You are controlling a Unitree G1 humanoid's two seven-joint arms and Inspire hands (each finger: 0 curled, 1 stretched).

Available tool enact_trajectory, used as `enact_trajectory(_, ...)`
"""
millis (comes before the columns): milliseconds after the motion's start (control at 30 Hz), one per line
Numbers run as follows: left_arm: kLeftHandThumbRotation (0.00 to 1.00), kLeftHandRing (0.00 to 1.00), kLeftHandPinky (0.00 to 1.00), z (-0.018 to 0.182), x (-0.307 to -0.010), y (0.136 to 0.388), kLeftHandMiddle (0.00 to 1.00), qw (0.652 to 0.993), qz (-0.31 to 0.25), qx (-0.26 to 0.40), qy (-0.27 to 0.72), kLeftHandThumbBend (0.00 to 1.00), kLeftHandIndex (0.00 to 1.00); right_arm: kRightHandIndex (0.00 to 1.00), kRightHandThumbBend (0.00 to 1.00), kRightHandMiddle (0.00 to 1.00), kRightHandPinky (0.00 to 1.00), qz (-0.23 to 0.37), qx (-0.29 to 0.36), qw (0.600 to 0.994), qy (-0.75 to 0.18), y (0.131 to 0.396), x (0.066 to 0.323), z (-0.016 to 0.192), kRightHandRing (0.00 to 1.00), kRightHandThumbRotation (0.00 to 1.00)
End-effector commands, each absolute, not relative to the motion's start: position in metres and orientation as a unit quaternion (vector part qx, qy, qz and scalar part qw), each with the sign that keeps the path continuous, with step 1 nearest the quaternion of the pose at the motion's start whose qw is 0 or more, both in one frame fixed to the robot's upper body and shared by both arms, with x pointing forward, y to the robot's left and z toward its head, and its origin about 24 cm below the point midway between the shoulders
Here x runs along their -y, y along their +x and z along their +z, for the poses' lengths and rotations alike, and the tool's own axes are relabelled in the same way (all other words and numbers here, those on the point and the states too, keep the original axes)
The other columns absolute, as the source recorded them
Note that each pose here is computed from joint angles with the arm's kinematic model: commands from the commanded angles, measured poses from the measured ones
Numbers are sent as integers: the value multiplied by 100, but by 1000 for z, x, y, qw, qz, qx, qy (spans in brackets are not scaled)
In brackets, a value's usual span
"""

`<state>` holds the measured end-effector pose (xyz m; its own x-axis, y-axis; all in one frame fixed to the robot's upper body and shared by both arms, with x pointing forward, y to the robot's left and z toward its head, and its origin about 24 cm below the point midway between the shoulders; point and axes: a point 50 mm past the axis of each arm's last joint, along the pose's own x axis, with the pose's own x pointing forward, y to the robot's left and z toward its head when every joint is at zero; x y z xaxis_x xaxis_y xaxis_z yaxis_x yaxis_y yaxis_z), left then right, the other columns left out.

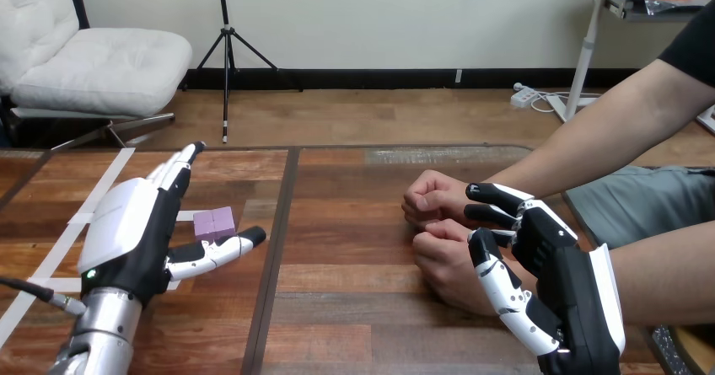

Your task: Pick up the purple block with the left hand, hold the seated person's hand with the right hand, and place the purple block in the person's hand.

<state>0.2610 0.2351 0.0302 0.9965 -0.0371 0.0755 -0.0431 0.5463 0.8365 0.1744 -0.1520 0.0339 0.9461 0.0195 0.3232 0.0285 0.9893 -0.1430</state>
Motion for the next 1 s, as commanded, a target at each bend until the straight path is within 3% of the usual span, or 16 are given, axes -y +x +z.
enact_trajectory(0,56,92,89,50,-235,279,93,872,-4,73,485,90,93,71,38,77,60,0,207,976,-72,187,151,48,73,44)
enact_trajectory(967,55,93,92,42,-239,292,94,841,-23,37,539,93,94,70,38,77,60,0,207,975,-76,187,152,48,73,45)
